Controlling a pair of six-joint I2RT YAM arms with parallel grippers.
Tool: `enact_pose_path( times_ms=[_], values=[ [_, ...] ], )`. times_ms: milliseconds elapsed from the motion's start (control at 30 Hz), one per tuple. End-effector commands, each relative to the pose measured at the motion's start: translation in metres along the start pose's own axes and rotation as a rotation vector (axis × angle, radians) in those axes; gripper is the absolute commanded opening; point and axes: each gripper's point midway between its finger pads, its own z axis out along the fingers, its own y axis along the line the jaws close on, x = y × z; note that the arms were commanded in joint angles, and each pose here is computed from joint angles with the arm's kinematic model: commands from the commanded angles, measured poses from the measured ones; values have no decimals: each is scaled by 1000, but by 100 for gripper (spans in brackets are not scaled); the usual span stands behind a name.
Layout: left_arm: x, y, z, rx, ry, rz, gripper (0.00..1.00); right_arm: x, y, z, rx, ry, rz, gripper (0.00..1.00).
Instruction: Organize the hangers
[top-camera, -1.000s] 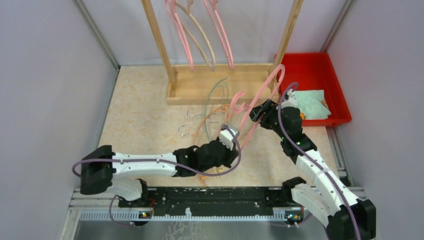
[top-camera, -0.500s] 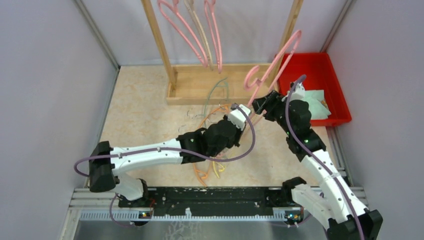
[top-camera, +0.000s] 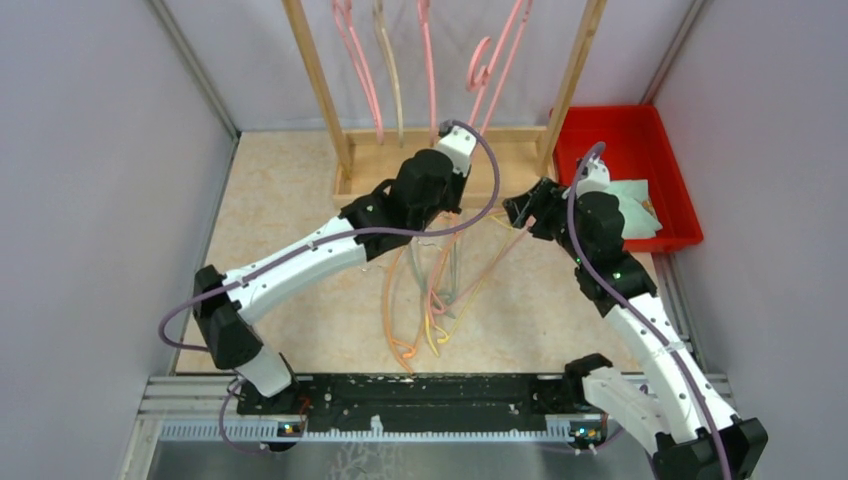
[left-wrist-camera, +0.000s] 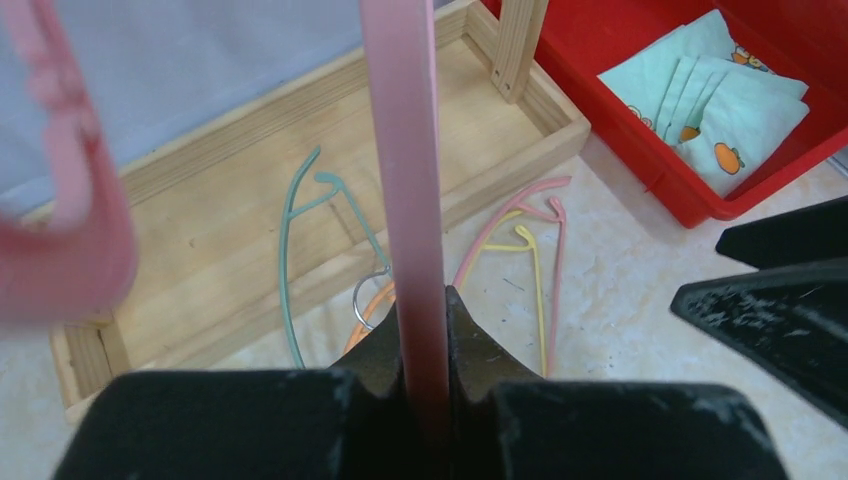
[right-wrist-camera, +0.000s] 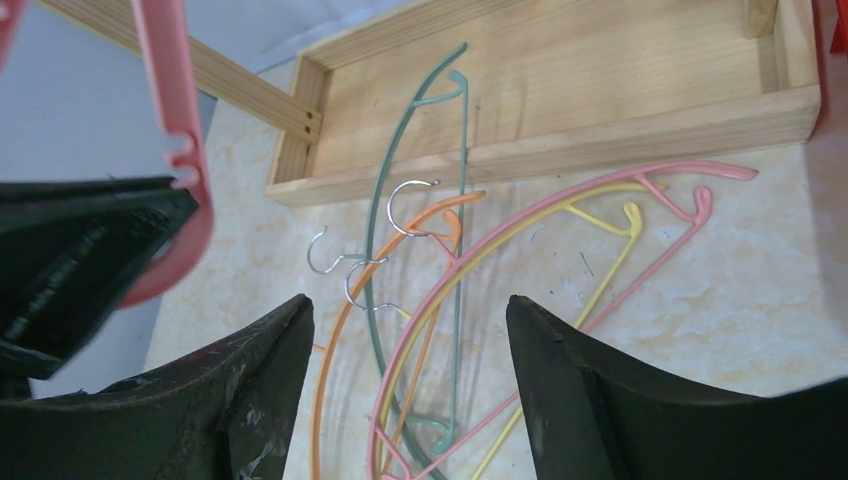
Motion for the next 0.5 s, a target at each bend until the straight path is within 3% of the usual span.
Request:
enact_pose_path(
  times_ms=[0, 467],
  values=[
    [-40, 1, 7, 30, -16, 42, 0, -26, 17, -1, -39, -38, -30, 72],
    [-77, 32, 31, 38, 22, -26, 0, -32, 11, 0, -32, -58, -20, 73]
  ],
)
